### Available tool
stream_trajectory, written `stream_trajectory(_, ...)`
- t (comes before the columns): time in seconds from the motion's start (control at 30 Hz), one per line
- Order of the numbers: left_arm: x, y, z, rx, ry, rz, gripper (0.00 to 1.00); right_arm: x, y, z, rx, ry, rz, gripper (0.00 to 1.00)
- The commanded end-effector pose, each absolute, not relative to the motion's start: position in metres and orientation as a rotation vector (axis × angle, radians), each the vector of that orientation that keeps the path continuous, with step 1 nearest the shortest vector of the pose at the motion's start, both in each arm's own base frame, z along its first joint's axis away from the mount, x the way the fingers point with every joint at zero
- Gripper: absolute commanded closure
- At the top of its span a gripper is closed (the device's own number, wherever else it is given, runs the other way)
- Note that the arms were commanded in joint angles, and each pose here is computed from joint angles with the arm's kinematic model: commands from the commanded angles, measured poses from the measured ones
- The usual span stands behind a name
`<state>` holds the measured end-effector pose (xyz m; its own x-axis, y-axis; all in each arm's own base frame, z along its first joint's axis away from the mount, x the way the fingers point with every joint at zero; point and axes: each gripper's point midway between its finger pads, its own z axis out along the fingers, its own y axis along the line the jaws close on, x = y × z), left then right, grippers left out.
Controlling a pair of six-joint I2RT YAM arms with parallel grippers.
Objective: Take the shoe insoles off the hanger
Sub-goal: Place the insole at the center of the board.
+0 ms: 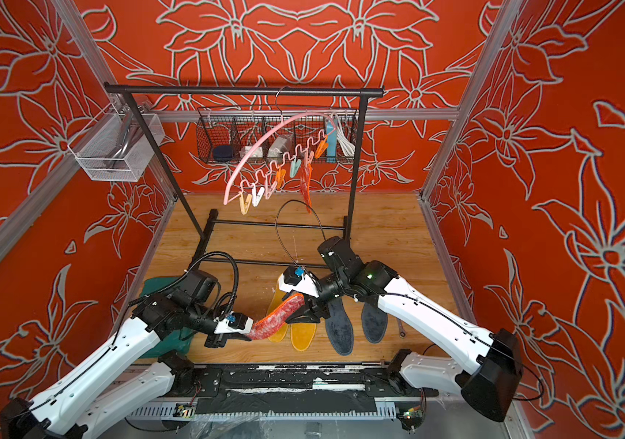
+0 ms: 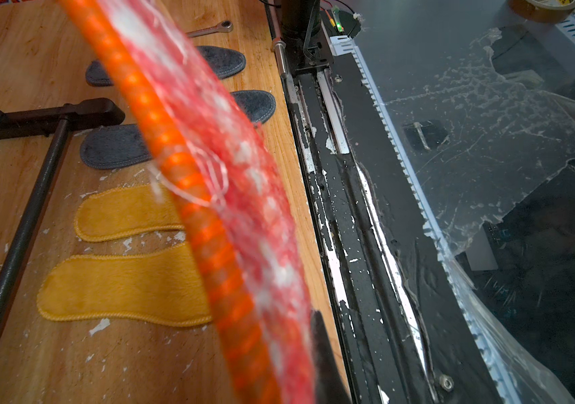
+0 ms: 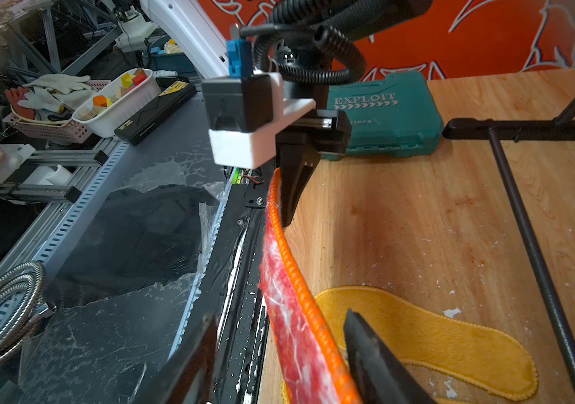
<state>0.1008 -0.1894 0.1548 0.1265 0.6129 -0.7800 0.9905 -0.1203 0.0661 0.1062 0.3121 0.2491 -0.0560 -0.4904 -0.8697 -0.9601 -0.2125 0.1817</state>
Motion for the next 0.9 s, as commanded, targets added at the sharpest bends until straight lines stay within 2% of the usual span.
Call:
stream_trajectory(0.0, 0.096, -0.189, 0.155, 1.81, 1.537, -0.816, 1.0, 0.11, 0.315, 0.244, -1.701, 1.612, 1.243, 0.4)
stream_trajectory(0.07, 0.098, -0.19, 0.154, 1.805, 1.539, -0.818, 1.0, 0.11, 0.317, 0.245, -1.706, 1.609, 1.265, 0.45)
stream_trajectory(0.1, 0.098, -0.19, 0.154, 1.802, 1.538, -0.817, 1.0, 0.11, 0.318, 0.244, -1.706, 1.608, 1.274, 0.51)
stream_trajectory(0.13, 0.099, -0.191, 0.154, 1.797, 1.542, -0.817, 1.0, 0.11, 0.32, 0.243, -1.706, 1.607, 1.28, 0.62)
stream_trajectory(0.2, 0.1, -0.19, 0.156, 1.788, 1.551, -0.806, 1.0, 0.112, 0.321, 0.243, -1.713, 1.604, 1.276, 0.94)
stream_trajectory(0.23, 0.101, -0.189, 0.156, 1.784, 1.558, -0.799, 1.0, 0.113, 0.321, 0.244, -1.723, 1.601, 1.269, 1.0)
stream_trajectory(0.3, 0.103, -0.189, 0.155, 1.778, 1.567, -0.788, 0.96, 0.113, 0.319, 0.246, -1.745, 1.595, 1.253, 1.0)
stream_trajectory(0.4, 0.108, -0.188, 0.154, 1.755, 1.6, -0.768, 0.7, 0.117, 0.317, 0.245, -1.745, 1.599, 1.199, 1.0)
stream_trajectory(0.53, 0.112, -0.191, 0.167, 1.664, 1.668, -0.828, 0.22, 0.123, 0.311, 0.246, -1.761, 1.603, 1.092, 1.0)
stream_trajectory(0.63, 0.117, -0.192, 0.174, 1.643, 1.673, -0.826, 0.15, 0.125, 0.307, 0.243, -1.783, 1.604, 1.037, 1.0)
stream_trajectory(0.87, 0.159, -0.182, 0.17, 1.454, 1.808, -0.716, 0.12, 0.134, 0.301, 0.234, -1.893, 1.627, 0.907, 1.0)
